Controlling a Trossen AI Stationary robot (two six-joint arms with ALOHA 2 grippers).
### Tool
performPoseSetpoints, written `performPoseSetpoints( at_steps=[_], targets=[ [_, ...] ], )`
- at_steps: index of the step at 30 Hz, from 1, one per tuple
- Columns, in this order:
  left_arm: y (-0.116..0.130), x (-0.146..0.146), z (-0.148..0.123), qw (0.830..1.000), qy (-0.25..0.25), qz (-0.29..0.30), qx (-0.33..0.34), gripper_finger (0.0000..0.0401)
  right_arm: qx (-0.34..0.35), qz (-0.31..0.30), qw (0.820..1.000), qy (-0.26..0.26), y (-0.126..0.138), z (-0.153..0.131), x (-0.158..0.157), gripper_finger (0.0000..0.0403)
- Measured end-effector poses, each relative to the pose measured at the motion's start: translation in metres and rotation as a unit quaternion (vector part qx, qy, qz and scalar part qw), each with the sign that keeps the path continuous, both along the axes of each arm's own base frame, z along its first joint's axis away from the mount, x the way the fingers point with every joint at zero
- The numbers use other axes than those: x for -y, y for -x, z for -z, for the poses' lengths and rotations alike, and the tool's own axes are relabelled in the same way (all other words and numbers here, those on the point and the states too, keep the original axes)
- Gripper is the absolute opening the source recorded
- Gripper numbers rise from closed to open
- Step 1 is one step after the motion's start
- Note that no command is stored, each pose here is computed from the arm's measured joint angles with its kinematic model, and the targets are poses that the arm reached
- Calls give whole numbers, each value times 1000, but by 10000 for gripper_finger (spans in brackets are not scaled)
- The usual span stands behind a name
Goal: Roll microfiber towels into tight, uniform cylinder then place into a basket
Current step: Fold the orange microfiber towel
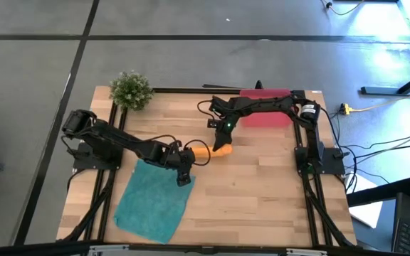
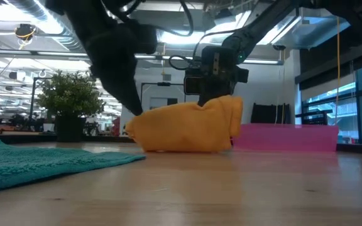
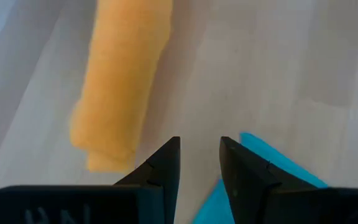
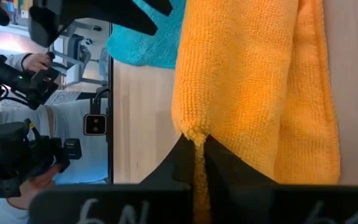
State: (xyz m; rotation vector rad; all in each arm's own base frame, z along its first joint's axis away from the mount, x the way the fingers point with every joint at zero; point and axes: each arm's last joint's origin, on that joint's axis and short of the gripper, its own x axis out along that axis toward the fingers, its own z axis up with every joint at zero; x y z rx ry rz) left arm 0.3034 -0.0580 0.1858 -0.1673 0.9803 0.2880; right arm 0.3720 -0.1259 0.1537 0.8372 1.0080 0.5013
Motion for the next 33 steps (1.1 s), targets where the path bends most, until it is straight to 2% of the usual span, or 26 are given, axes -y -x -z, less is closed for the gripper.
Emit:
performPoseSetpoints(
  at_steps=[9,17,22,33],
  targets=[
    [-5,-27,-2,999,-7,-43,7,102,-28,1,1000,-9,-3,23,1,12],
    [-14,-34,7,999,-33,8,5,102,-40,24,999,-7,0,26,12,12],
    [-14,-43,7,999,-48,5,1,102,-52,42,998,-16,3,26,18,12],
    [-15,-46,7,997,-64,34,-2,102,-82,98,988,-83,10,23,38,12]
  ],
)
